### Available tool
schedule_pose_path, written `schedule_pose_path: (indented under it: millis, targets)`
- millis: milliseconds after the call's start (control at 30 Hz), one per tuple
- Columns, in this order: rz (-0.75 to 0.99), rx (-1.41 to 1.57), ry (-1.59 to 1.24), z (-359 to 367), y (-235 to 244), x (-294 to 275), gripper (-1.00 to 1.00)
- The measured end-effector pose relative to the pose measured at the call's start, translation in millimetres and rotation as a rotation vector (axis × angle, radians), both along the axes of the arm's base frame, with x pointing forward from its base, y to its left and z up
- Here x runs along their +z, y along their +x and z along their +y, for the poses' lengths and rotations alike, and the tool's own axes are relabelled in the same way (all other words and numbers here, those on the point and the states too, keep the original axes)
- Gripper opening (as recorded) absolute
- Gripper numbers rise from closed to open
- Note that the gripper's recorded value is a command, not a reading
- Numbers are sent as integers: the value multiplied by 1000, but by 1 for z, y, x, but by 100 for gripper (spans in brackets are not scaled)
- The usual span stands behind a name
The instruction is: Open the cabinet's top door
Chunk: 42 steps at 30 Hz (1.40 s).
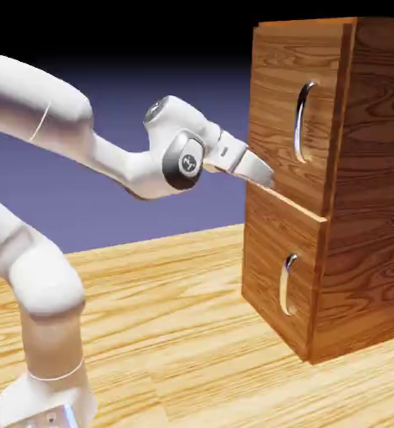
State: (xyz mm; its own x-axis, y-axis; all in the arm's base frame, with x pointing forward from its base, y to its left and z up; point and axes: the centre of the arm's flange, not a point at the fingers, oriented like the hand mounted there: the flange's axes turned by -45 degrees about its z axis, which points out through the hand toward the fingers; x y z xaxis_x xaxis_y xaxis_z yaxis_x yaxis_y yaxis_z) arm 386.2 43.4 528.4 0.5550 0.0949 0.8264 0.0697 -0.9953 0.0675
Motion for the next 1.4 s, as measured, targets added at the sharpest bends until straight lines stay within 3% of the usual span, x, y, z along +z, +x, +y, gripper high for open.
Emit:
schedule_pose_path:
  millis: [667,1400]
  targets:
    - [-270,-1,13,-2,-16,47,0]
    - [-579,11,101,-68,-5,56,0]
